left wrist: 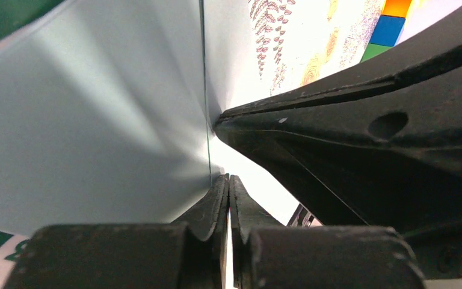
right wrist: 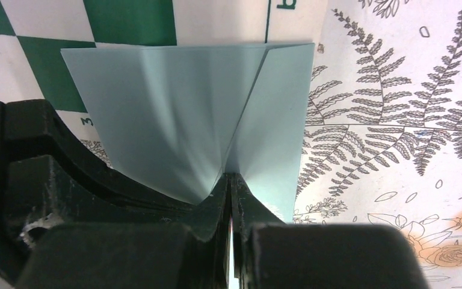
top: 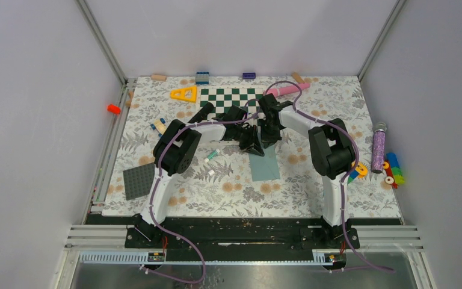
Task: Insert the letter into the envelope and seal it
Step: Seal the envelope flap on the envelope.
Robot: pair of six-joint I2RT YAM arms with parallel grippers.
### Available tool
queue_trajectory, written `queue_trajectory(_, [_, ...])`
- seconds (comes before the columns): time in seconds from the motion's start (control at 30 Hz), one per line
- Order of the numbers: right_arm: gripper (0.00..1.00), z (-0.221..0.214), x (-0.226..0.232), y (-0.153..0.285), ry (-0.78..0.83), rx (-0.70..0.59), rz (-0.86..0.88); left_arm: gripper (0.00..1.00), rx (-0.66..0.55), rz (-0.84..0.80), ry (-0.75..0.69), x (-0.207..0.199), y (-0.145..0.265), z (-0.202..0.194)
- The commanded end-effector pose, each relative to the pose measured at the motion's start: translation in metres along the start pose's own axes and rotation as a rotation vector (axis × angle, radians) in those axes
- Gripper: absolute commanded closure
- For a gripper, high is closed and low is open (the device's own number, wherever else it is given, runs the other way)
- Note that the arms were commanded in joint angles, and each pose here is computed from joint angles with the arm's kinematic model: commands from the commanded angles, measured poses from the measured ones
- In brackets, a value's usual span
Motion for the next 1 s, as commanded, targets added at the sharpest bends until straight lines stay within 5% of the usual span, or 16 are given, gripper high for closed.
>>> queue_trajectory(0.0, [1.00,0.017,-0.015,-0.008,0.006,-0.073,-0.109,1.00,0.001,0.047,0.005,0.013,-0.001,-0.004])
queue_trajectory(0.43, [1.00,0.050,0.005,0.029,0.024,-0.187,-0.013,1.00,-0.011,0.025,-0.027,0.002,0.006,0.002])
queue_trajectory(0.97, [1.00,0.051,-0.034,0.120,-0.024,-0.378,0.078,0.67,-0.147,-0.118,-0.292,-0.091,0.096,0.046])
Point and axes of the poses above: each gripper's point midway between its finger pads, its own y axis back along the fingers, its own x axis along the line the jaws close on, z = x × y, the point moved 4 cm from there along y, back along the fingers, and after that the axes turned 2 degrees about -y, right-handed, at the moved point
